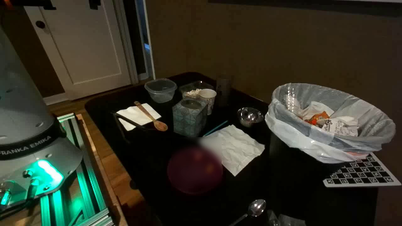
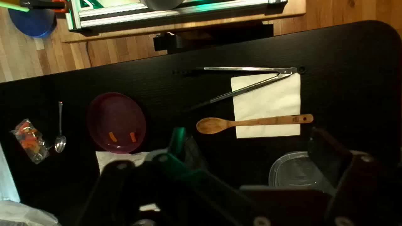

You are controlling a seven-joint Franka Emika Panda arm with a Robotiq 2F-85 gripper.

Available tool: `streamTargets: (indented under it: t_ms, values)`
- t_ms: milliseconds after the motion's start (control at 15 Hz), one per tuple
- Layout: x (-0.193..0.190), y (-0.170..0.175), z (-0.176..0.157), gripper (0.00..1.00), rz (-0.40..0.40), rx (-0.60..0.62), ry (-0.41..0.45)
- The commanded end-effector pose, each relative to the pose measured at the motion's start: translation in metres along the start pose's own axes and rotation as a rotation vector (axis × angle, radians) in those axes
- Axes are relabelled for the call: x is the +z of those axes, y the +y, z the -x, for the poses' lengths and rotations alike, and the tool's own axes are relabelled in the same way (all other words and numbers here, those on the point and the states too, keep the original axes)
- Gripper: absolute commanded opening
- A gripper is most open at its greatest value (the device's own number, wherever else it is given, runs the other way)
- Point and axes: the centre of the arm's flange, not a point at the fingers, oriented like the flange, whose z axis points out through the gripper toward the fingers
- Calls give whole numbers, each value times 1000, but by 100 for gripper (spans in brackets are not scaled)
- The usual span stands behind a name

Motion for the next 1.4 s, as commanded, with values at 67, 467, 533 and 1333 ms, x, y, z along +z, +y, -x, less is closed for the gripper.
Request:
streamTargets:
  t_ms: [67,467,533,1333]
  values:
    - [0,0,0,100,0,0,0]
    - [23,21,1,100,23,102,-34]
    - [32,33,3,100,22,166,-38]
    - [62,88,-3,100,54,329,-59]
